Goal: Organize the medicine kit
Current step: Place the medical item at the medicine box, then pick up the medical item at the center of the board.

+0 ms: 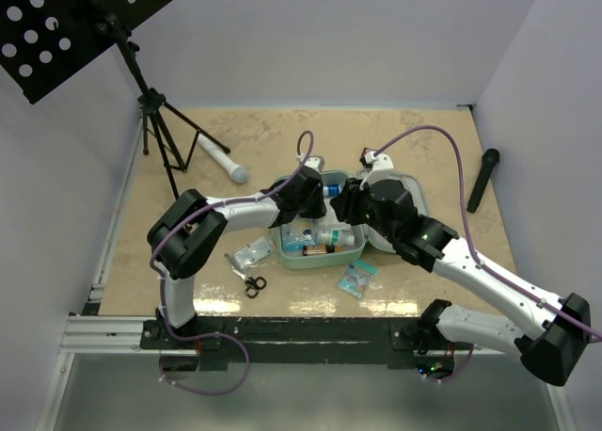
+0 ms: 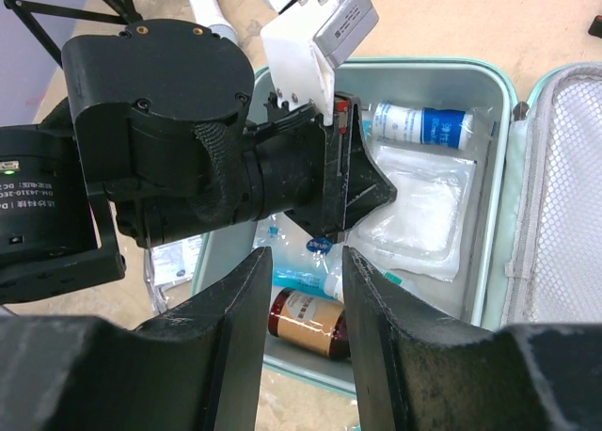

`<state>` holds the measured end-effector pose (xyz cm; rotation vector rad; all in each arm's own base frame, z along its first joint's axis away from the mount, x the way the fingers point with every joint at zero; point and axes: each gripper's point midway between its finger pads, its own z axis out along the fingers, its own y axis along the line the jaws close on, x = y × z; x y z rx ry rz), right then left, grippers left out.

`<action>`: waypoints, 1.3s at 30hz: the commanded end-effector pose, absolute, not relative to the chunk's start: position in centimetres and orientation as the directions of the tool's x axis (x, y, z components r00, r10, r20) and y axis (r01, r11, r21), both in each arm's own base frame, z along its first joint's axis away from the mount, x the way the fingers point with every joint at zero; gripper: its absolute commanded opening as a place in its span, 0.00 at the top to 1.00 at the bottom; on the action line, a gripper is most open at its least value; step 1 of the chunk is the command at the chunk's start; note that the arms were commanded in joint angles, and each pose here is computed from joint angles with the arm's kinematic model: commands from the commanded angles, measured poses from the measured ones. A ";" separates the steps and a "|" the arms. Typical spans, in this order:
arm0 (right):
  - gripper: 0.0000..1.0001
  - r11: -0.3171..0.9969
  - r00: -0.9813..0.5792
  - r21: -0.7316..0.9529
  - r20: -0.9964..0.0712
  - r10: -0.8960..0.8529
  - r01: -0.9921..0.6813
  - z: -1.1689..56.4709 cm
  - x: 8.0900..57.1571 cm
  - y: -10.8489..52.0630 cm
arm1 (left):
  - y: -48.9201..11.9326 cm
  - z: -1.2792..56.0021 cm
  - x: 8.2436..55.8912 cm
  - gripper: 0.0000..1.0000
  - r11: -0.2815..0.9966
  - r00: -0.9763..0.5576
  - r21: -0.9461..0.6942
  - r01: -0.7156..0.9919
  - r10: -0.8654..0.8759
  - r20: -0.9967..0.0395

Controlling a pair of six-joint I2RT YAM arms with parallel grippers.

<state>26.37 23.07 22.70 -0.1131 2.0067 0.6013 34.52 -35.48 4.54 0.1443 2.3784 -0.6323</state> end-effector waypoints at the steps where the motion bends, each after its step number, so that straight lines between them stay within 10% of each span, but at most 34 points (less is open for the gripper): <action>1: 0.60 0.871 -0.464 0.372 -0.863 0.198 -0.322 24.0 26.7 22.9 | -35.5 7.6 35.4 0.88 0.858 -0.716 -0.437 0.270 -0.124 -0.687; 13: 0.60 0.874 -0.448 0.380 -0.866 0.221 -0.303 24.7 26.2 21.8 | -34.2 19.3 32.3 0.67 0.757 -0.554 -0.519 0.397 -0.253 -0.793; 22: 0.60 0.874 -0.450 0.384 -0.864 0.226 -0.297 24.6 26.0 21.5 | -36.4 17.0 20.9 0.67 0.699 -0.581 -0.473 0.536 -0.101 -0.807; 39: 0.59 0.883 -0.480 0.387 -0.847 0.228 -0.264 22.4 26.1 21.5 | -39.0 11.4 16.0 0.55 0.677 -0.621 -0.401 0.617 0.105 -0.777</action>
